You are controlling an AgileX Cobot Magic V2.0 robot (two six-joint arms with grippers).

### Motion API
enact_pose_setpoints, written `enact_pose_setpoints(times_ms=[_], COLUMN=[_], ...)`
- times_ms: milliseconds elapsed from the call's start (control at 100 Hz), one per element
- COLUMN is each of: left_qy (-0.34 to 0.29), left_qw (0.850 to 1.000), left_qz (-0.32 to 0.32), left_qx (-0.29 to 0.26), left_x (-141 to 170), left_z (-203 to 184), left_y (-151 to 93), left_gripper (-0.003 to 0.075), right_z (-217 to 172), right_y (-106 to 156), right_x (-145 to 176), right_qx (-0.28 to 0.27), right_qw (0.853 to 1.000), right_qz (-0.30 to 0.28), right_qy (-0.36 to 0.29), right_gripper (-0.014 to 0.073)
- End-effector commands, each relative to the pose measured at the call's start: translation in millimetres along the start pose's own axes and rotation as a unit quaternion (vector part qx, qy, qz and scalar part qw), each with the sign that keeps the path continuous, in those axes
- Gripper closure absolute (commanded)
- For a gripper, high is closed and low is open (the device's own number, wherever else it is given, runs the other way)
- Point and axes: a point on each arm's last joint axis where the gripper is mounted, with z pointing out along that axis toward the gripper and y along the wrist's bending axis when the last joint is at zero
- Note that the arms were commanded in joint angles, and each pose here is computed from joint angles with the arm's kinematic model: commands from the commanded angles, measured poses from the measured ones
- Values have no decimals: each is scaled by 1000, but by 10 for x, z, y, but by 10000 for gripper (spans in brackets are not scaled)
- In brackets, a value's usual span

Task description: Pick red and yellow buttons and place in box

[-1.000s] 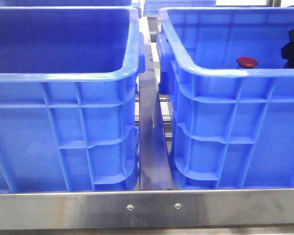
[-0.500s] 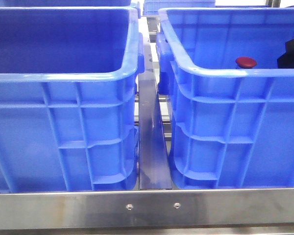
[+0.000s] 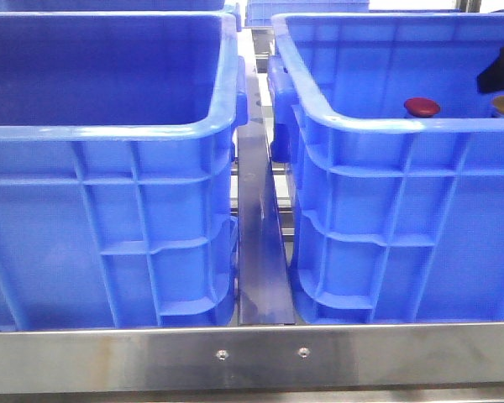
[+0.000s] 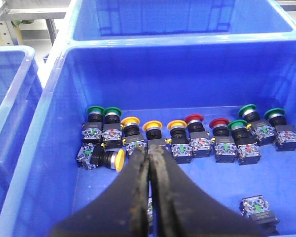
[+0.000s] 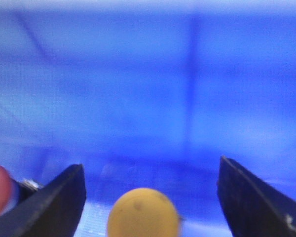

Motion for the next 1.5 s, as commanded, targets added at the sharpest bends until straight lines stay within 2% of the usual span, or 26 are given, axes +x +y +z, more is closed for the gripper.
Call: enact_pose_setpoints(times_ms=[0, 220, 430, 780, 1090, 1140, 1210, 1420, 1470, 1490], left_qy=[-44, -44, -42, -42, -42, -42, -42, -42, -42, -42], left_qw=[999, 999, 999, 999, 999, 999, 999, 999, 999, 999], left_qz=[-2, -5, -7, -7, -7, -7, -7, -7, -7, -7], left_qx=[12, 14, 15, 15, 15, 15, 15, 15, 15, 15], left_x=[-134, -132, -130, -130, -130, -130, -130, -130, -130, -130], left_z=[-28, -28, -27, -27, -27, -27, -27, -27, -27, -27], left_y=[-23, -25, -27, -27, -27, -27, -27, -27, -27, -27], left_gripper=[739, 739, 739, 739, 739, 739, 739, 739, 739, 739], right_z=[-315, -849, -1437, -2281, -2704, -2745, -2777, -2784, -2784, -2784], right_y=[46, 332, 668, 992, 1160, 1173, 1186, 1217, 1220, 1221], right_x=[-339, -578, -594, -116, 254, 261, 261, 255, 254, 254], right_qx=[17, 40, 45, 40, 38, 39, 37, 21, 20, 20], right_qw=[997, 992, 986, 971, 954, 951, 949, 947, 947, 947], right_qz=[33, 16, -7, -19, -37, -40, -42, -48, -48, -48], right_qy=[-71, -118, -163, -235, -296, -304, -311, -317, -317, -317], right_gripper=[17, 17, 22, 23, 36, 75, 175, 603, 685, 684])
